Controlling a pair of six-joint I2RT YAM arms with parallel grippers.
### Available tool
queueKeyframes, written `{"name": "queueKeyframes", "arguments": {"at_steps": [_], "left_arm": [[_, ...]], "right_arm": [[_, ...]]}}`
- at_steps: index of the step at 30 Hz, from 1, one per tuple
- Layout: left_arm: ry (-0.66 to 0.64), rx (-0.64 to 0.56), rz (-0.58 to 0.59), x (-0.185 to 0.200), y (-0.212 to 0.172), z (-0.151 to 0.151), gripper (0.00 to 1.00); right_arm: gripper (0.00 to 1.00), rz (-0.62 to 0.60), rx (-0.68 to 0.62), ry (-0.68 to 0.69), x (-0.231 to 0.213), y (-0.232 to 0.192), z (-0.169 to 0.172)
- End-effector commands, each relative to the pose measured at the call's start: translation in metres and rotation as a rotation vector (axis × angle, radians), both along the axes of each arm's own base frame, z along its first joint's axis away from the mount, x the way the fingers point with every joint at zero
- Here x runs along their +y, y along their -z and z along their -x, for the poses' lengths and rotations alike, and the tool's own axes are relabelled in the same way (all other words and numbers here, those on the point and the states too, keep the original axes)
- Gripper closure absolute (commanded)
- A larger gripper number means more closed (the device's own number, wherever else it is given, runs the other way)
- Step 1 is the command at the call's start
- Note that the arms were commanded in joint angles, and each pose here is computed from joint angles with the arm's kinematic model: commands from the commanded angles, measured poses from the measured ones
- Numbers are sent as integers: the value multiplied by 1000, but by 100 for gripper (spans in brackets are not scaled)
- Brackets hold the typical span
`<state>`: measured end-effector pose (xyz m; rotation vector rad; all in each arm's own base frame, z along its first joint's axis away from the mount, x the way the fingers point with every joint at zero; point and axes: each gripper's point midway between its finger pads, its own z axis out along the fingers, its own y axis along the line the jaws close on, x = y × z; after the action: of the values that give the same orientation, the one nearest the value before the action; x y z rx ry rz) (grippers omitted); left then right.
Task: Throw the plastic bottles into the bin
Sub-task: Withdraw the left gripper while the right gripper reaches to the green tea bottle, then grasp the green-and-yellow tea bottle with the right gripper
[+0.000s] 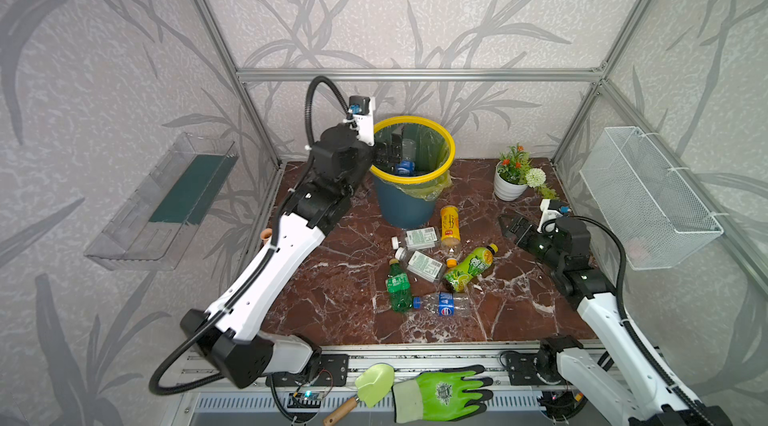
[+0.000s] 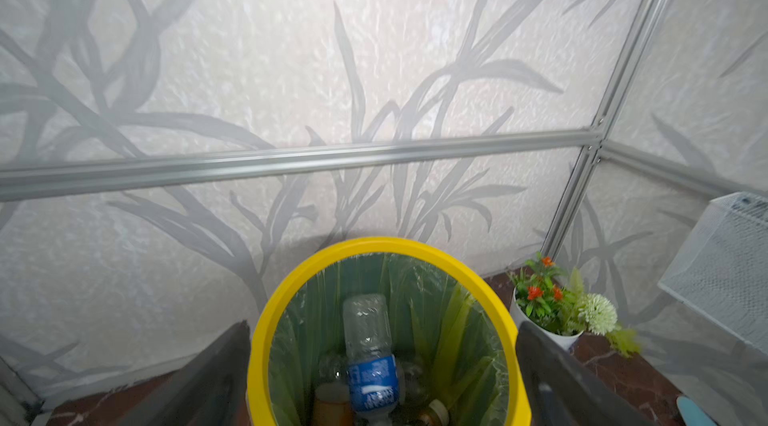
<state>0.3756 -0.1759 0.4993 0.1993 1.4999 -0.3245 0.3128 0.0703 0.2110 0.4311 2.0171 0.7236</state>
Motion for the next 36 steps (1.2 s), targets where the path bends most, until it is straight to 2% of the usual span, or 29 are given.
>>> {"name": "queueKeyframes", "arguments": {"at_steps": [1,5,7,13,16,20,25,32,36], "left_arm": [[10,-142,42,13,-40,31,1],[-8,-91,12,20,-17,36,1],[-58,-33,24,31,4,36,1],[-200,158,58,61,109,41,1],[-244,249,68,73,158,53,1],[-309,308,98,94,195,71,1],[-370,318,121,113,214,84,1],[-376,351,103,114,222,84,1],[-366,363,93,112,224,82,1]], "right_arm": [[3,-29,34,3,2,12,-3],[4,-49,71,-12,6,19,-5],[5,-53,115,-14,7,27,-2],[9,-69,322,-48,23,75,25],[9,-54,379,-68,40,96,38],[9,-21,469,-79,58,124,53],[9,20,529,-67,63,146,54],[9,30,591,-87,76,165,37],[9,-10,606,-69,81,176,31]]}}
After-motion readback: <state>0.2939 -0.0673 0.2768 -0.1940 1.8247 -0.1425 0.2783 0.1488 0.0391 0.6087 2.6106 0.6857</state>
